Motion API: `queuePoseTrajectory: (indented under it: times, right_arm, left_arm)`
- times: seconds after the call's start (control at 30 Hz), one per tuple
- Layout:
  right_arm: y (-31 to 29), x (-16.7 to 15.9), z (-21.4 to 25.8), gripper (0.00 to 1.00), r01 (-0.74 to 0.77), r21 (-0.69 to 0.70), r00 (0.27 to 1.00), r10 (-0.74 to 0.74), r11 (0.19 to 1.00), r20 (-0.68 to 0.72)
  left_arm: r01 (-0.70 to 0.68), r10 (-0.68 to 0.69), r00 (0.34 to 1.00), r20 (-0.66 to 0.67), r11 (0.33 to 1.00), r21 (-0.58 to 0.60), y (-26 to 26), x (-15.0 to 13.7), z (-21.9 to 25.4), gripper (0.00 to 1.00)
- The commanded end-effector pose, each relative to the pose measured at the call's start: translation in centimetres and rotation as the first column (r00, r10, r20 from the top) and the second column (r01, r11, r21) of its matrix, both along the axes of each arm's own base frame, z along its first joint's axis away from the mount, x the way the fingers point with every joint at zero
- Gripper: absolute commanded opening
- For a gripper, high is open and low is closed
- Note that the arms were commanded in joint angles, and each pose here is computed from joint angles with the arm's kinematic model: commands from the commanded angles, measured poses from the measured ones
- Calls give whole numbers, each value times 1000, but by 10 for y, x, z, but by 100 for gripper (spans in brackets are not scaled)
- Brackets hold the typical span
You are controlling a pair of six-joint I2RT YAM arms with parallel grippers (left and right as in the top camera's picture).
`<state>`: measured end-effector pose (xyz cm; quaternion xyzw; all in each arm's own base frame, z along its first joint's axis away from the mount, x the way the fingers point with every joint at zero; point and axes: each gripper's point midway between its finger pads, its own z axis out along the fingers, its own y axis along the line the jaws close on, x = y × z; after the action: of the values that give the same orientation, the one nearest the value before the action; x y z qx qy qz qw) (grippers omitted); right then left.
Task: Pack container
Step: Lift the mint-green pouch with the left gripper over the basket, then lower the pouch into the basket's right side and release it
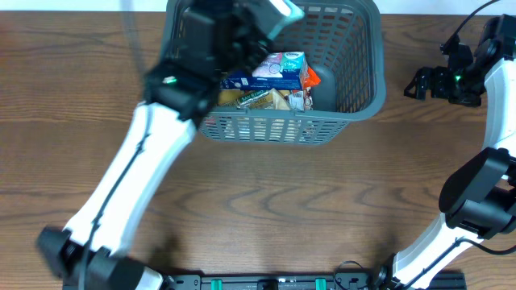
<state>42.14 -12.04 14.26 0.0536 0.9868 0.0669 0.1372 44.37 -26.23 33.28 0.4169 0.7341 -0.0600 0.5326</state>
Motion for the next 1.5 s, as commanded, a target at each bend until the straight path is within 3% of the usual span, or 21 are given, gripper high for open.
queuePoseTrajectory:
  times: [0.0,0.23,0.43,0.63,0.9,0.93,1.0,1.03,1.07,1.1,1.23,1.47]
  right_arm:
    - [5,1,-2,99,-19,7,1000,19,1000,-2]
    - [5,1,-2,99,-19,7,1000,19,1000,-1]
    - [5,1,-2,99,-23,6,1000,23,1000,0]
    - [5,1,-2,99,-23,6,1000,23,1000,-1]
    - [5,1,-2,99,-23,6,1000,23,1000,-2]
    - [5,1,-2,99,-23,6,1000,23,1000,-1]
    - [5,1,-2,99,-23,6,1000,23,1000,-1]
    - [5,1,-2,99,-23,6,1000,23,1000,-2]
    - [5,1,-2,99,-23,6,1000,23,1000,-1]
    - [5,1,-2,99,-23,6,1000,23,1000,-1]
    - [5,1,-2,99,-24,5,1000,24,1000,0]
    - [5,2,-2,99,-26,5,1000,26,1000,4]
  left_arm:
    - [183,-190,980,54,976,114,-35,-6,-15,6]
    - [392,-414,910,-5,860,326,-77,-26,-81,6]
    - [525,-481,851,-212,752,400,-75,-55,-142,6]
    - [573,-466,818,-336,712,407,-63,-71,-169,6]
    - [573,-476,819,-319,707,415,-64,-69,-168,8]
    - [572,-477,820,-317,708,415,-64,-68,-167,17]
    - [561,-468,827,-310,710,426,-63,-66,-167,48]
    - [549,-457,835,-305,711,439,-61,-63,-167,74]
    - [537,-446,844,-300,712,453,-60,-60,-167,93]
    - [526,-434,851,-297,712,466,-57,-58,-167,98]
    - [479,-383,877,-289,726,493,-50,-52,-165,99]
    - [286,-233,956,-177,873,394,-39,-27,-117,99]
